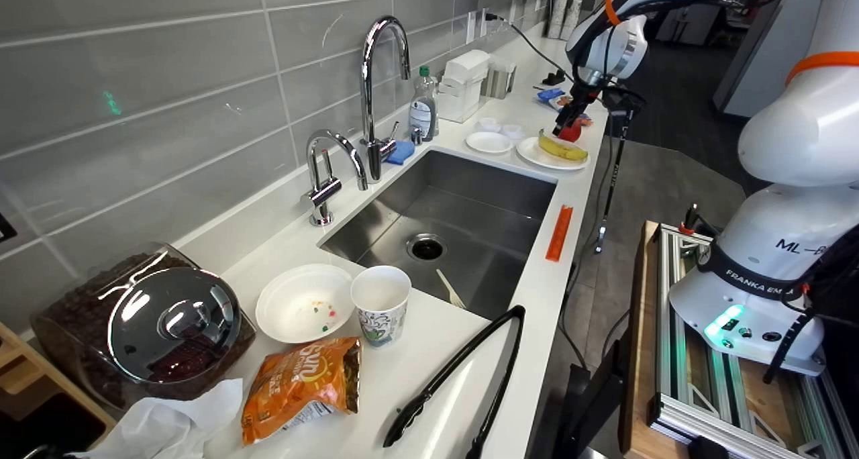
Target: Put the fruits on the white plate in front
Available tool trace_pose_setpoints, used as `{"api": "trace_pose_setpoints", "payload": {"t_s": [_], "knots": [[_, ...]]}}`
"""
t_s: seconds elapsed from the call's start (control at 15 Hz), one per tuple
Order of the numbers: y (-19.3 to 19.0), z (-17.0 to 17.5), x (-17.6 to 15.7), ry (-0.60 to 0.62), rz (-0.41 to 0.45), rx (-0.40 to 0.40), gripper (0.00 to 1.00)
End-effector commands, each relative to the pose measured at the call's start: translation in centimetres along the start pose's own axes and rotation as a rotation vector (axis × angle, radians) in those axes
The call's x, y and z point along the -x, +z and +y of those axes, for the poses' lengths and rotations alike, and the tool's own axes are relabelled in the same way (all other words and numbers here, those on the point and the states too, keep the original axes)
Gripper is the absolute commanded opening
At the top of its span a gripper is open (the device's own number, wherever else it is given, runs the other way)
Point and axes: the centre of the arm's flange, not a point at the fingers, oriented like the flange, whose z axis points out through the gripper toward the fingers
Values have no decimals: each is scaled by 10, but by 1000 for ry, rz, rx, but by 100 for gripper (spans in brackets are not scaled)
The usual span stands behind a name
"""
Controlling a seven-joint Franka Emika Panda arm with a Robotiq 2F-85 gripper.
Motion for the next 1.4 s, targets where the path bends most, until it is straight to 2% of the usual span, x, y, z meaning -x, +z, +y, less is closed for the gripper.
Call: {"api": "trace_pose_setpoints", "payload": {"t_s": [0.0,0.53,1.0,1.33], "knots": [[-27,10,-2,89,75,28,100],[-26,60,-32,402,152,176,100],[14,88,-49,548,61,279,100],[27,98,-48,601,-1,315,100]]}}
